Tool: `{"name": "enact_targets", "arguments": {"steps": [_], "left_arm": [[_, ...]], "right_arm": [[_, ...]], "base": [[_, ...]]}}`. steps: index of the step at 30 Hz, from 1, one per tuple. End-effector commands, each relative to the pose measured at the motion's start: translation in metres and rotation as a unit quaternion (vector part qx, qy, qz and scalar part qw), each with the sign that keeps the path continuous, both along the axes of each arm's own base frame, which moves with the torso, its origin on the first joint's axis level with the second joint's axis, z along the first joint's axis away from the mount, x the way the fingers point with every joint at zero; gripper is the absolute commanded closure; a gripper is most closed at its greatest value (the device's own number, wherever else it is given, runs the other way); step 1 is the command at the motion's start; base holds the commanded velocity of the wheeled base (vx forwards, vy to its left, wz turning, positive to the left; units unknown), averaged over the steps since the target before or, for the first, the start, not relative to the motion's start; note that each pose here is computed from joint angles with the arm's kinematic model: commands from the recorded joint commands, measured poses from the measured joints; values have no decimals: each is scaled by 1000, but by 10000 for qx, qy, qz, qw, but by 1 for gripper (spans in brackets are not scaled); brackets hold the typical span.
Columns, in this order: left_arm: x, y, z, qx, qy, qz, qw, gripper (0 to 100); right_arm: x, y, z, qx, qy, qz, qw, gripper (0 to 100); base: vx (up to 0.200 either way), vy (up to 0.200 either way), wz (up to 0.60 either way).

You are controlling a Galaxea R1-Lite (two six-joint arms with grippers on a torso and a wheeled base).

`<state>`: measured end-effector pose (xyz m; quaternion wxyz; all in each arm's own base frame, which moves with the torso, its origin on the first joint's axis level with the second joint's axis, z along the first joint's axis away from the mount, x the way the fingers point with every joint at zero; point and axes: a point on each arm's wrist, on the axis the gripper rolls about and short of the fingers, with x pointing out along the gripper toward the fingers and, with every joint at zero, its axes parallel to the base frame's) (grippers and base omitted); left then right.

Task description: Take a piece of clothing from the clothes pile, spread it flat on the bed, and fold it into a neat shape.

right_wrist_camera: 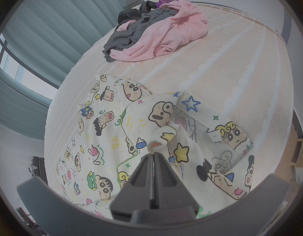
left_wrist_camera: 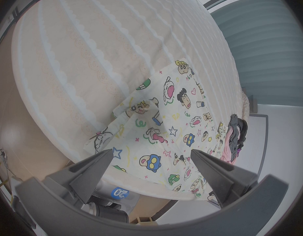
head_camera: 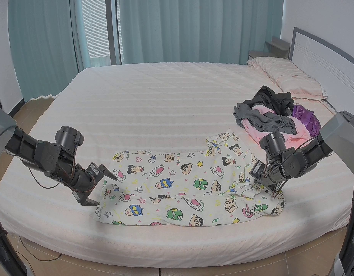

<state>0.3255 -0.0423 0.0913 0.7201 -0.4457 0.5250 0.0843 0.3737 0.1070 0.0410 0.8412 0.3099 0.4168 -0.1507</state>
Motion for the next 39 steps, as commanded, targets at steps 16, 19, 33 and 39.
{"name": "enact_targets", "arguments": {"steps": [16,19,33,39], "left_arm": [[-5,-5,-5,4,110,-88,9999,0],[-4,-5,-7,8,140,-88,9999,0],[-3,-5,-12,10,217,-92,9997,0],[-3,-6,-14,6,241,-103,9997,0]], "right_arm": [[-37,-9,82,54,-424,87,9990,100],[-48,-12,93,43,-275,130,9995,100],[-79,2,111,-94,75,527,9985,100],[-85,3,124,-98,131,592,9981,100]], "base": [[0,0,0],[0,0,0],[0,0,0],[0,0,0]]}}
